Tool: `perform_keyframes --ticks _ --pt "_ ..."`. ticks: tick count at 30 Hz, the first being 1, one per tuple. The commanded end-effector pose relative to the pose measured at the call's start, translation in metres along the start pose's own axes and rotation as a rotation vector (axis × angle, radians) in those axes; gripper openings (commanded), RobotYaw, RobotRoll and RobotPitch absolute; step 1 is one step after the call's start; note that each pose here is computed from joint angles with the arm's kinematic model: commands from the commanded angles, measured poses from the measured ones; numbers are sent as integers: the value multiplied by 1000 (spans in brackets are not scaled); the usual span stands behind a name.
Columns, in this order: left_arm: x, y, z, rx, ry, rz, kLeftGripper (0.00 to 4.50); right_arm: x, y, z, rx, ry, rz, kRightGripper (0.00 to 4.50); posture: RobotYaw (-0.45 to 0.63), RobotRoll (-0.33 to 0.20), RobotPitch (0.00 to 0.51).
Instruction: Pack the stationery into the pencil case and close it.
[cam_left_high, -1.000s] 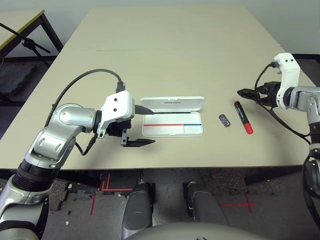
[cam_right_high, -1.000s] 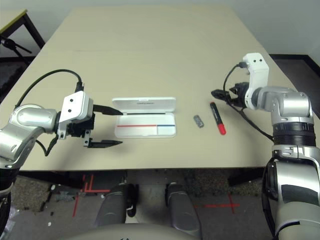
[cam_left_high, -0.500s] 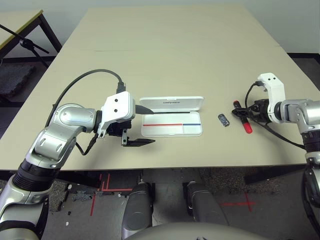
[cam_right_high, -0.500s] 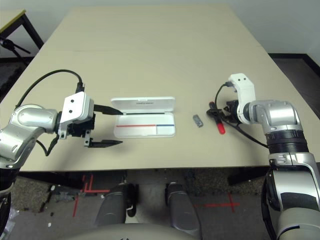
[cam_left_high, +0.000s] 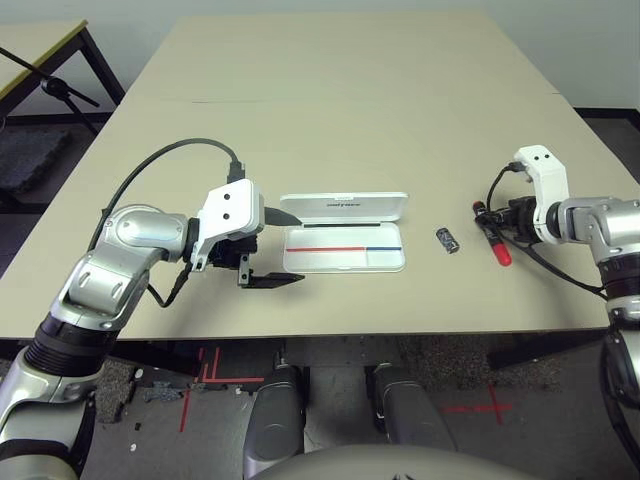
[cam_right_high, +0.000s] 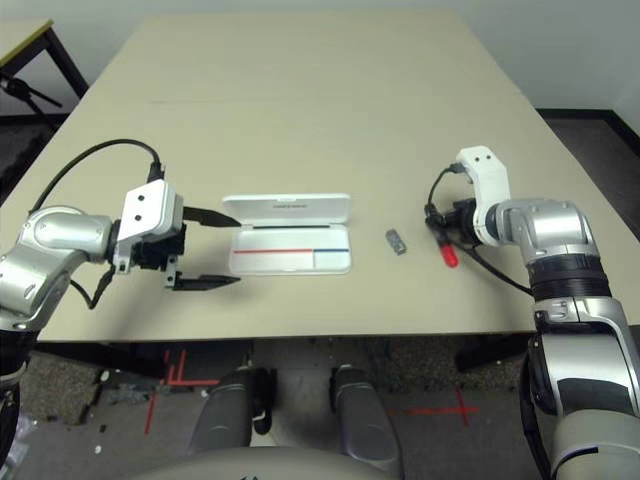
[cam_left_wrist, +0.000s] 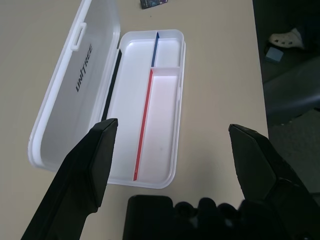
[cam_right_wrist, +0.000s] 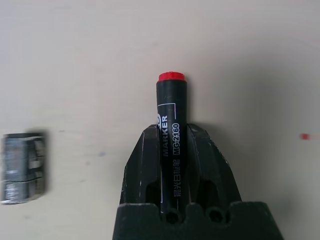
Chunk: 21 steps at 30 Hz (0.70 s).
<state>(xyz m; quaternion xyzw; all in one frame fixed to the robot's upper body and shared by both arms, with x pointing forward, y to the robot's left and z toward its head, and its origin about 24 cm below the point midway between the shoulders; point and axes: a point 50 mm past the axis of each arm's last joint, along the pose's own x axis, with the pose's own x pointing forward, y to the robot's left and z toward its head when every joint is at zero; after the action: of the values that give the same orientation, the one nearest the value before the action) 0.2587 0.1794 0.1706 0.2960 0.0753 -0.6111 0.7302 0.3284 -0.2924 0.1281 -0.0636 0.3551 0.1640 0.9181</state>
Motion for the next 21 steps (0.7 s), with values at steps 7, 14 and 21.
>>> perform_keyframes --ticks 7,14,21 --pt "-3 0 -6 3 22 -9 4500 -23 12 31 -381 -103 162 484 5 0 127" --pt "0 0 -13 -3 30 -10 4500 -44 32 38 -717 -96 387 484 8 0 133" --pt "1 -1 -14 -6 33 -8 4500 -55 56 43 -877 -56 496 484 10 0 136"
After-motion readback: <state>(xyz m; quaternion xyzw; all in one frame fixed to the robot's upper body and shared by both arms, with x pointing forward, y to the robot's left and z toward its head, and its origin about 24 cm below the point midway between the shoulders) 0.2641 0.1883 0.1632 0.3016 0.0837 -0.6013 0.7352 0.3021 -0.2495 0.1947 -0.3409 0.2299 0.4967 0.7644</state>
